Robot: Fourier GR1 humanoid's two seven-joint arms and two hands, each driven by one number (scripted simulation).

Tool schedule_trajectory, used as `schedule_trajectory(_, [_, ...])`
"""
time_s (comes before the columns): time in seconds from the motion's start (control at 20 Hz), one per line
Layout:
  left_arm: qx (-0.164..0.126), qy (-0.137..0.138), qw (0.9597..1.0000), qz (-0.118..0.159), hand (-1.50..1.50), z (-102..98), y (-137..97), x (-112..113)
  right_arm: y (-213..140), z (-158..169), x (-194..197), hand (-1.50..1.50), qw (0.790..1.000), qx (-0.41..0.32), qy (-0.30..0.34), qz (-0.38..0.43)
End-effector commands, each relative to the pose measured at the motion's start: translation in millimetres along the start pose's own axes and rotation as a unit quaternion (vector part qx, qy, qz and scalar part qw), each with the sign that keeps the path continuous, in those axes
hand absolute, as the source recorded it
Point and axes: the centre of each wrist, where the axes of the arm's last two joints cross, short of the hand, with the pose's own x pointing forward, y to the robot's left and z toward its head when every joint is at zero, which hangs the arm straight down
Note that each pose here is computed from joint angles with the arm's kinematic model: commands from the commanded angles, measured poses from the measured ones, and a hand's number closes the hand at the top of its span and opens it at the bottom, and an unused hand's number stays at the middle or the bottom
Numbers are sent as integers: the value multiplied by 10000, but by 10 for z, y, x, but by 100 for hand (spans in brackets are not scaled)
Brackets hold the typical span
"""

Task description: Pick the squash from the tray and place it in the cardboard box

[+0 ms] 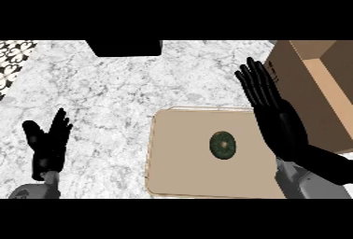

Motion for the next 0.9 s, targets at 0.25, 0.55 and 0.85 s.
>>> schedule_trajectory(0.25, [-783,-1239,9891,124,0,38,126,603,-452,627,-195,-150,9370,-2658,1456,1736])
schedule_trajectory(0.55, [-1193,-963,9876,347,0,114,210,539,-196,892,-155,-150,8594,-3582,-254,3640])
schedule_trajectory(0.85, [-1400,-1138,9829,365,0,197,308,655,219,1414,-131,-150,8557,-2819,653,4290])
